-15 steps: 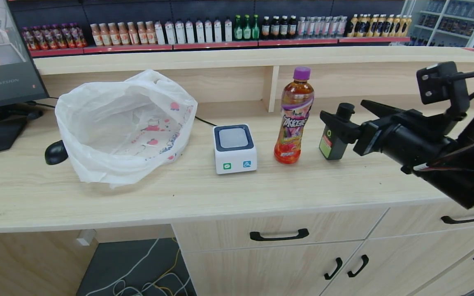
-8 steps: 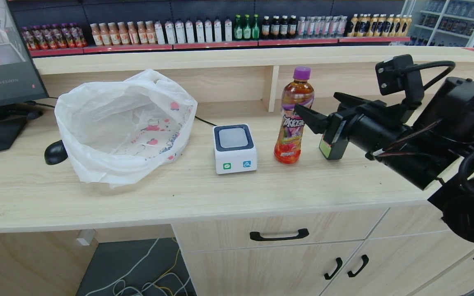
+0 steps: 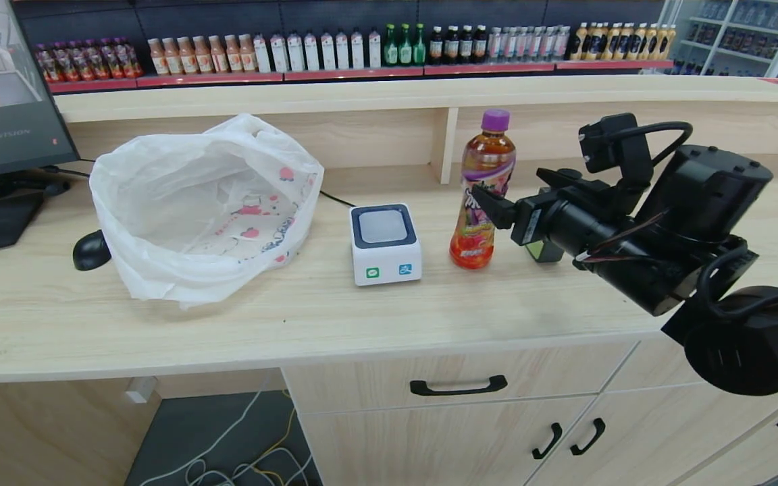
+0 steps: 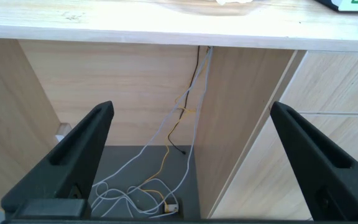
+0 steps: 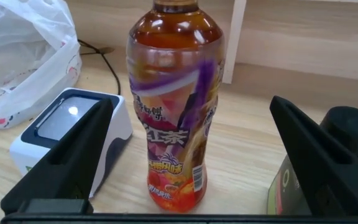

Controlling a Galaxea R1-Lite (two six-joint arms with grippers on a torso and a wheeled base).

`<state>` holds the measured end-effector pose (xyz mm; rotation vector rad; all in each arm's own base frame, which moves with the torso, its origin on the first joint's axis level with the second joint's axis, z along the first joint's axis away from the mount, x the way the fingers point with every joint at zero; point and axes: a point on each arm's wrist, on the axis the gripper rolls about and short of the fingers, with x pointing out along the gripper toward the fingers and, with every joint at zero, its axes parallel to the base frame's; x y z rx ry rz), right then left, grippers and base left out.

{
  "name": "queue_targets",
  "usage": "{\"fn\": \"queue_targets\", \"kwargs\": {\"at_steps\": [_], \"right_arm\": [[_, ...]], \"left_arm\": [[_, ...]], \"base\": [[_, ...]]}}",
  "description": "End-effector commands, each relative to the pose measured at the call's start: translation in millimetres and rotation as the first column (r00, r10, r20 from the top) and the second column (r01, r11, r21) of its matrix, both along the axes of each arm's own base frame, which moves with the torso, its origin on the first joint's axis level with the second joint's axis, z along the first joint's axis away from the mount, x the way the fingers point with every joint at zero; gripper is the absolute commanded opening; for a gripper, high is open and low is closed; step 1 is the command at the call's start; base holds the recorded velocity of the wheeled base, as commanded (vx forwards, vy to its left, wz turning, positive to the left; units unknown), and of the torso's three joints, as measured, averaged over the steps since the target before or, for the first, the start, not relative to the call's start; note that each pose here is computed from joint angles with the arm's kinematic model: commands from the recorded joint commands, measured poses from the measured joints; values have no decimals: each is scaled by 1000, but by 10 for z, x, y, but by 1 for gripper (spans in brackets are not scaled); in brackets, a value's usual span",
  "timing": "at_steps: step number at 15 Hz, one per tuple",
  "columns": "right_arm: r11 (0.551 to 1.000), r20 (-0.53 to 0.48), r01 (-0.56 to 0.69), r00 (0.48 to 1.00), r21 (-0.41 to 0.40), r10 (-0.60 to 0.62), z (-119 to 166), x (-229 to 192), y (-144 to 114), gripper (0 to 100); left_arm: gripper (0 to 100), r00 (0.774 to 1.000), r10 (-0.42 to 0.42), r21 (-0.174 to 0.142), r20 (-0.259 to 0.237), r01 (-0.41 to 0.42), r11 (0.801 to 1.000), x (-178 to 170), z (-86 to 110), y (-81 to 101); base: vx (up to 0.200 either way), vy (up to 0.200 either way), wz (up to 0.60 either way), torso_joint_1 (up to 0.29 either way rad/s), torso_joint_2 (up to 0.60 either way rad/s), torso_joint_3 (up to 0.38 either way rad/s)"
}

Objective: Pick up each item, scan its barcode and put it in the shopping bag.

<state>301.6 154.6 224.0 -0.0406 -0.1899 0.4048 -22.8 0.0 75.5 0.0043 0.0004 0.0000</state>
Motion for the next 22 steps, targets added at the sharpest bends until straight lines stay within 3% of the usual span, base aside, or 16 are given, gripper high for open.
{"fn": "queue_targets", "kwargs": {"at_steps": [1, 11, 22], "right_arm": [[1000, -3, 0, 1000, -1, 0, -35, 53, 52, 100], [994, 15, 102, 995, 43, -103, -156, 299, 259, 100], [988, 24, 136, 990, 70, -138, -324, 460, 434, 100]], "left_arm": [[100, 1000, 0, 0, 0, 0, 1000, 0, 0, 0], [100, 1000, 0, 0, 0, 0, 1000, 0, 0, 0], [100, 1000, 0, 0, 0, 0, 1000, 0, 0, 0]], "base": [[0, 0, 0, 0, 0, 0], [0, 0, 0, 0, 0, 0], [0, 0, 0, 0, 0, 0]]}}
